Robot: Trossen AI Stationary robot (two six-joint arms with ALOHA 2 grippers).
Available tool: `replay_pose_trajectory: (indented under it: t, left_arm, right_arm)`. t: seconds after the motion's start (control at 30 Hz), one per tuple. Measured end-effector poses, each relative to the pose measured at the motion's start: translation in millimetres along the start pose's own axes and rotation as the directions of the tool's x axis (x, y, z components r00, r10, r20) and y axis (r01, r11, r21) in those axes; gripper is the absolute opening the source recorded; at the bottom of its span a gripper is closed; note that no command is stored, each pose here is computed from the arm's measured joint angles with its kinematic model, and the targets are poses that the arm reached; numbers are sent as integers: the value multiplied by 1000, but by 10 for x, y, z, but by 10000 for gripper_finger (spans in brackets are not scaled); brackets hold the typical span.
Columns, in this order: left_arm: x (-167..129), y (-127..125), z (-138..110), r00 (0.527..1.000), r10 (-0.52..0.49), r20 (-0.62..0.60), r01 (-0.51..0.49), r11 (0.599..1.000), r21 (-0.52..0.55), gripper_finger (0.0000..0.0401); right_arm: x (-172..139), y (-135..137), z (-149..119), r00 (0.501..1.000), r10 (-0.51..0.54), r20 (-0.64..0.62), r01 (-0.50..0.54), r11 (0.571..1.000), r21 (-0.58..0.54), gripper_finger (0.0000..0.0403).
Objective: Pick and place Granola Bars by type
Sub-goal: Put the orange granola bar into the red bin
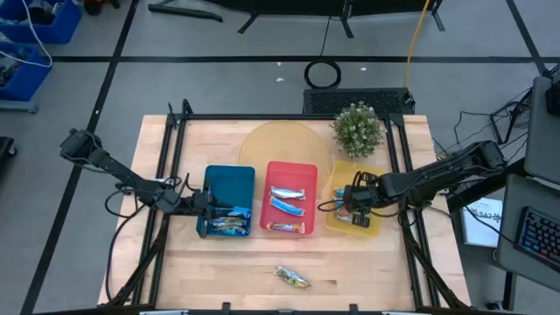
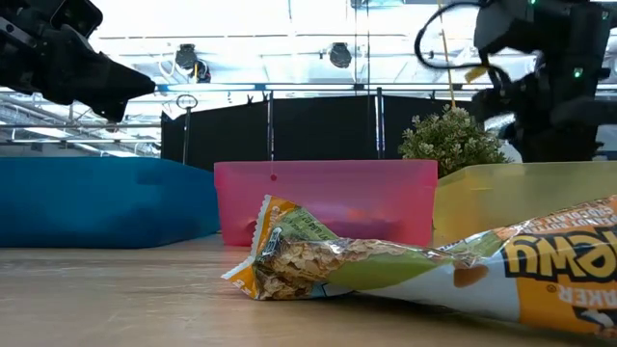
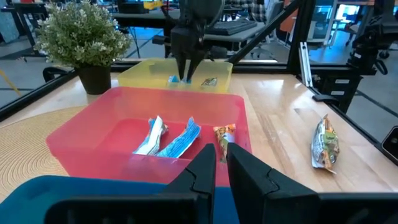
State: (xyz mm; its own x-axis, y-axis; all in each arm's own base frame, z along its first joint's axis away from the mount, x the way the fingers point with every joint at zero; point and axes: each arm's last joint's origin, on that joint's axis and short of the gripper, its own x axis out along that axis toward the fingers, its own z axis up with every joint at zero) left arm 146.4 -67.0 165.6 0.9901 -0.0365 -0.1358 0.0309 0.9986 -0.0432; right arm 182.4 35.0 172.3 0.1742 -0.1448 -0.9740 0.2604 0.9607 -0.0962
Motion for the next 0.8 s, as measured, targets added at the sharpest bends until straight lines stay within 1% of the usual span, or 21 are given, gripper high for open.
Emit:
replay_pose_trajectory:
  t: [0.13,0.17,0.23,0.27,0.3,0.33,0.4,0.43,0.5,0.53,0.57,0.63,0.7,0.73,0.8]
  left_arm:
    - [0,1,0,1000,1,0,-1,1000,3,49]
    - [0,1,-1,1000,2,0,-2,1000,4,49]
    - [0,1,0,1000,3,0,-3,1000,5,49]
    - [0,1,0,1000,3,0,-3,1000,5,49]
    - [0,1,0,1000,3,0,-3,1000,5,49]
    - [0,1,0,1000,3,0,-3,1000,5,49]
    - [0,2,0,1000,4,0,-4,1000,5,49]
    - [0,2,0,1000,6,1,-6,1000,5,49]
    - [0,4,1,1000,11,2,-11,1000,5,49]
    - [0,4,1,1000,11,2,-11,1000,4,49]
    - [0,4,2,1000,12,2,-12,1000,4,49]
    - [0,3,6,1000,11,6,-11,1000,2,49]
    - [0,3,12,1000,11,12,-11,1000,-1,49]
    - [0,2,16,1000,10,16,-10,1000,1,49]
    - [0,1,27,1000,10,27,-10,1000,17,49]
  right_arm:
    - [-177,-40,-26,997,56,52,-57,998,14,88]
    - [-250,-58,-32,995,64,76,-67,997,34,91]
    - [-434,-67,-35,979,99,181,-114,991,74,93]
    - [-537,-47,-27,955,128,269,-153,985,74,93]
    - [-638,-14,-18,917,167,363,-198,979,51,90]
    - [-743,29,-23,866,209,453,-237,971,5,85]
    - [-936,116,-51,755,272,596,-268,959,-98,69]
    - [-1021,165,-69,699,289,654,-256,955,-149,57]
    - [-1144,272,-121,597,302,743,-201,953,-226,30]
    - [-1169,320,-152,556,307,772,-165,952,-259,16]
    - [-1168,368,-191,526,321,787,-130,946,-298,8]
    - [-1123,435,-259,485,360,797,-79,926,-370,6]
    - [-1065,449,-331,432,396,811,-32,905,-425,7]
    - [-1030,436,-368,396,420,817,-22,893,-449,4]
    - [-977,380,-430,301,458,837,-27,881,-472,1]
